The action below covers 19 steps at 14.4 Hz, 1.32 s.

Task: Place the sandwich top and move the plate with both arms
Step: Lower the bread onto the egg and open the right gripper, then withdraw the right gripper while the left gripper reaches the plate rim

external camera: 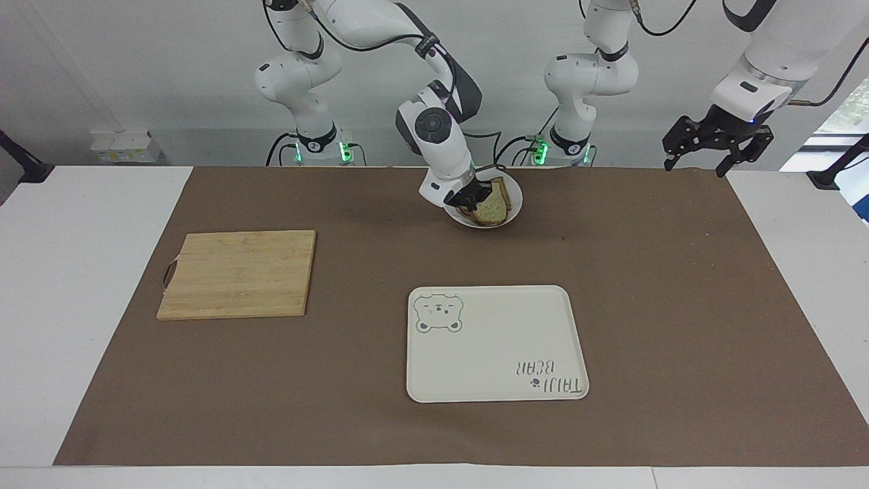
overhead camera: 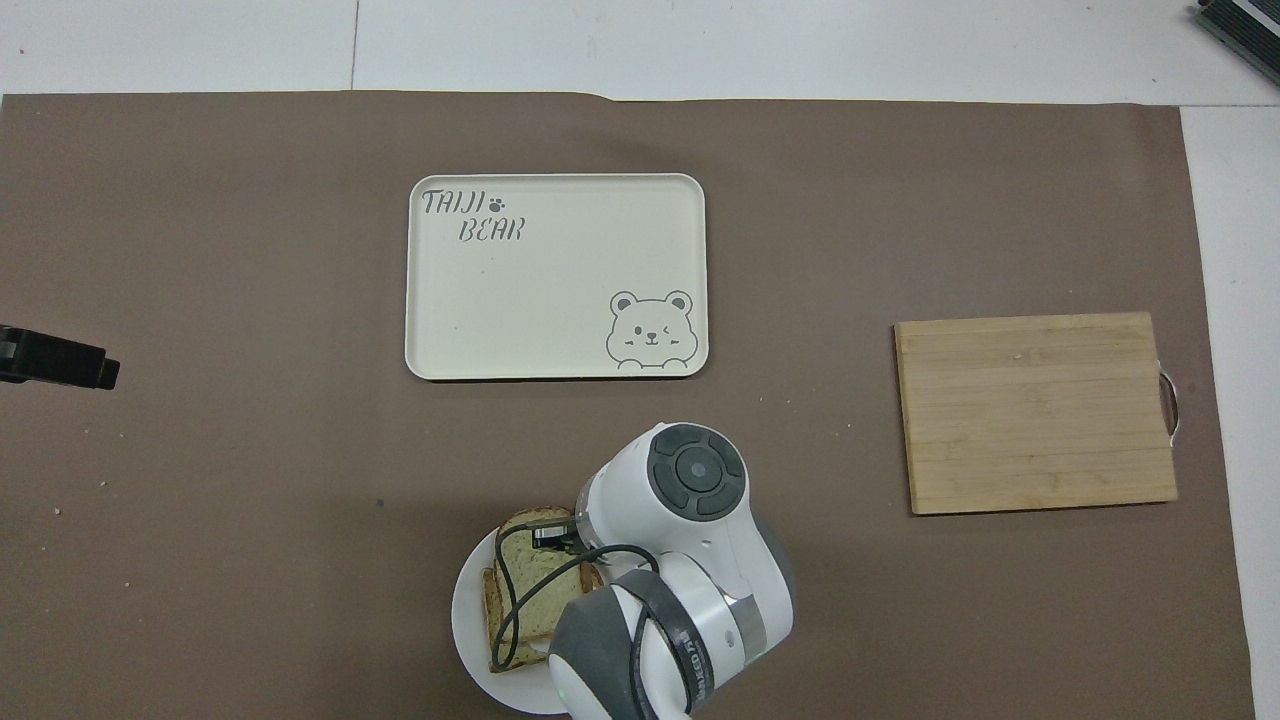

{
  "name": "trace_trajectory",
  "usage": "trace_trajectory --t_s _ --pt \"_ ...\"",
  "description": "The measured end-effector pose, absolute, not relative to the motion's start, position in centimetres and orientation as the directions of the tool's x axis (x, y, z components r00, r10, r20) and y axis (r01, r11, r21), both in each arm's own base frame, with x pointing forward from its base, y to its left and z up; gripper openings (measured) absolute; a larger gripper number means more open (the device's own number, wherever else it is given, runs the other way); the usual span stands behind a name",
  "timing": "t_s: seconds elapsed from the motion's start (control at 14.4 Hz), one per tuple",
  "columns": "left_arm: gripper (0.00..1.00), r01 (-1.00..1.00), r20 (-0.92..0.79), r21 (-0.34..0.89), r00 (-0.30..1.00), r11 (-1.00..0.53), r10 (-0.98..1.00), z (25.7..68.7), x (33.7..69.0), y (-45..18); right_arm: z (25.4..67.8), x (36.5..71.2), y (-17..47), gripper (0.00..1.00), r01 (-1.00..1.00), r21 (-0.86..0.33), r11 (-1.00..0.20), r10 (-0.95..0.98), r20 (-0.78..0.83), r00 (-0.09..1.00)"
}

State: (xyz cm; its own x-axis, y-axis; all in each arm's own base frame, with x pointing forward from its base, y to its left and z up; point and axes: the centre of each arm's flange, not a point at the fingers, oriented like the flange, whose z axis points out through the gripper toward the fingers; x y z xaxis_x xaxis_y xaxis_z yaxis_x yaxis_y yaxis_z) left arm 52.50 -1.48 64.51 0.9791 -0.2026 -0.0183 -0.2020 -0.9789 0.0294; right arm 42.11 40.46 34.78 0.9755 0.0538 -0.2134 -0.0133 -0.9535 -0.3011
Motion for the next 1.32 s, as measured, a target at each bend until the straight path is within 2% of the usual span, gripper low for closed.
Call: trace_trajectory --t_s 0.28,0.48,0.76,1.04,1.32 --pt "1.0 -0.202 -0.018 0.029 0.979 -0.979 -0.203 64.5 52.5 -1.5 35.6 43.3 39.7 0.66 -0.032 -0.312 -0.95 0.033 -0.2 0.979" --pt "1.0 -0.202 -0.02 0.03 0.979 -0.979 -0.203 64.5 52.5 -1.5 37.8 45.7 37.6 0.98 -0.032 -0.305 -0.952 0.016 -0.154 0.988" --pt "1.0 -0.207 -0.025 0.031 0.978 -0.978 -0.208 64.5 52.4 -1.7 42.4 49.3 32.0 1.0 -0.041 -0.257 -0.965 -0.019 -0.086 0.996" --pt "1.0 -0.239 -0.028 0.065 0.97 -0.969 -0.241 64.0 52.4 -2.1 46.2 52.6 25.5 1.0 -0.054 -0.144 -0.988 -0.05 -0.033 0.998" --pt "1.0 -0.233 -0.032 0.169 0.97 -0.958 -0.242 59.8 52.5 -2.9 48.8 55.2 19.4 1.0 -0.11 -0.065 -0.992 -0.111 0.015 0.994"
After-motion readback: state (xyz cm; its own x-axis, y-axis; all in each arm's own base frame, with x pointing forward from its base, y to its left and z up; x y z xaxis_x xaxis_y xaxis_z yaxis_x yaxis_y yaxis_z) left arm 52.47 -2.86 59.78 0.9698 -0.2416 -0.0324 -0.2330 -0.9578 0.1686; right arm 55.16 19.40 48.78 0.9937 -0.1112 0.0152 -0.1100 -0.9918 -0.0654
